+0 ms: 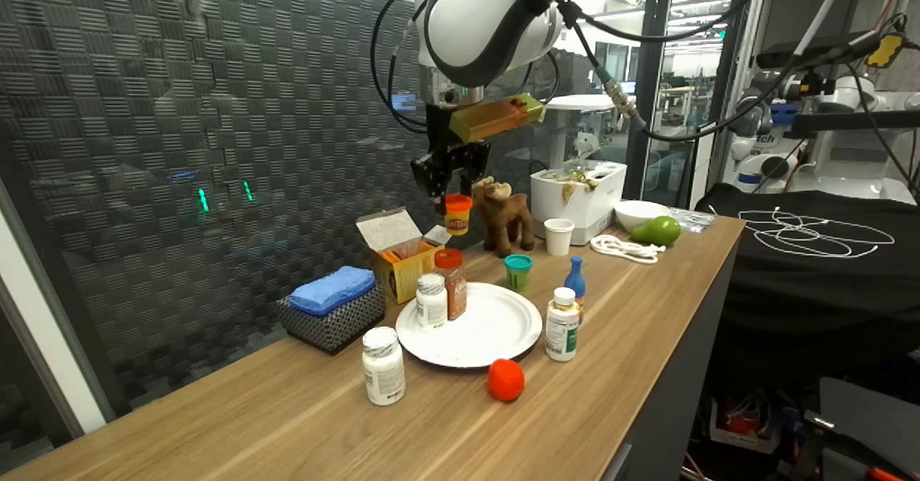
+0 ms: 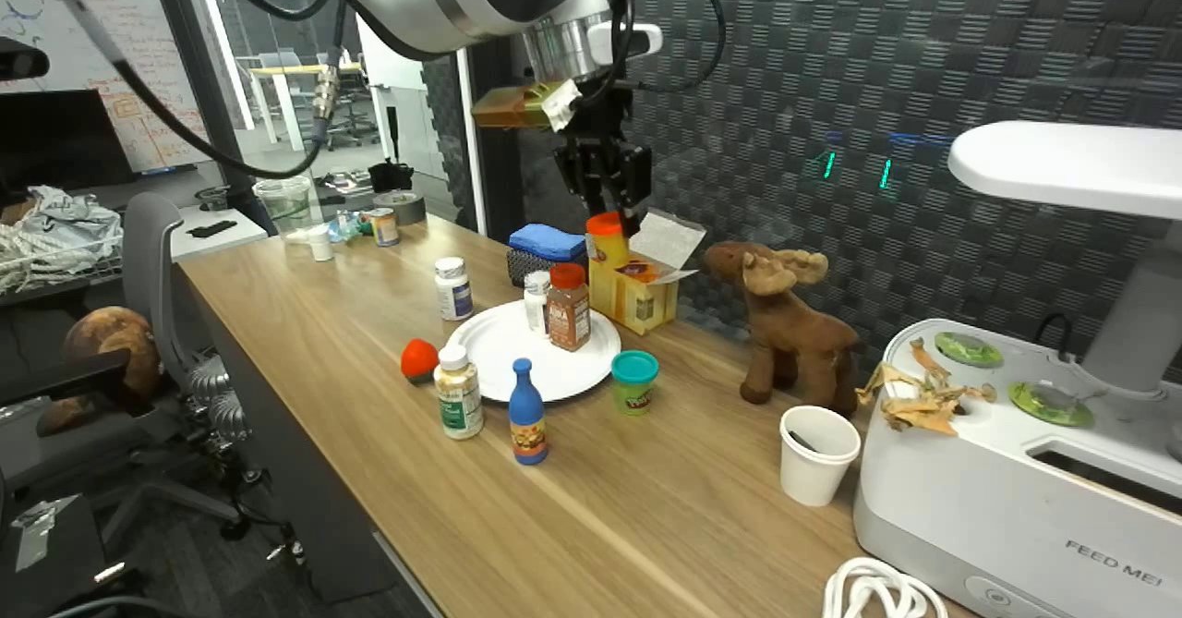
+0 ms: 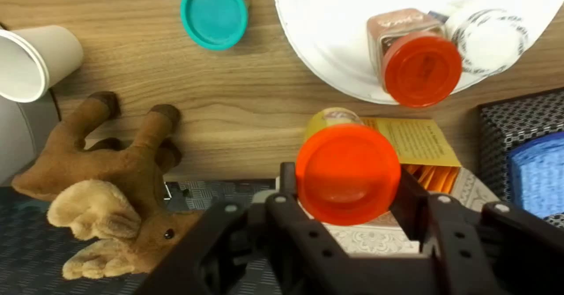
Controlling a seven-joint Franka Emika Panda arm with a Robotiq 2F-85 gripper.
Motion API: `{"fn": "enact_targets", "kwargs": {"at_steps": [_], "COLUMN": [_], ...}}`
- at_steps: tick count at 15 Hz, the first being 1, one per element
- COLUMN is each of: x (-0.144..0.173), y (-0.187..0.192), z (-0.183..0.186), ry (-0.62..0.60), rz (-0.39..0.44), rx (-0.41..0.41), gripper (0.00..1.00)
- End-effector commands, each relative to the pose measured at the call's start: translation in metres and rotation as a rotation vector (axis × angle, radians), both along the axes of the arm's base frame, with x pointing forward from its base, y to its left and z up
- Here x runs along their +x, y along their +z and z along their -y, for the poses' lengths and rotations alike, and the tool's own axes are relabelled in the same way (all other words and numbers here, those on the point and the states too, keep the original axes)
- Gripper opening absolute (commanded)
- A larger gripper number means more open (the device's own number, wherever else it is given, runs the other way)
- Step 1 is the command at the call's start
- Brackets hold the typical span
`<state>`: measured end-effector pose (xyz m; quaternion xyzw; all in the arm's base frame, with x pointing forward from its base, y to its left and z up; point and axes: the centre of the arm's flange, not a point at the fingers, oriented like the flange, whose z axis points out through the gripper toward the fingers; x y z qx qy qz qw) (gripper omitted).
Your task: Place the bottles and orange plush toy on the white plate
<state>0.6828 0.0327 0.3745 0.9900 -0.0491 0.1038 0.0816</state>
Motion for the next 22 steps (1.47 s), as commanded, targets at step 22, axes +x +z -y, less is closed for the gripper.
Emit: {"fn": "enact_targets", "kwargs": {"at_steps": [22], "x": [-0.117], "y": [-0.057], "z": [-0.083], "ry": [-0.038], "rz": [-0.040], "rx": [0.094], "gripper": [0.28]}}
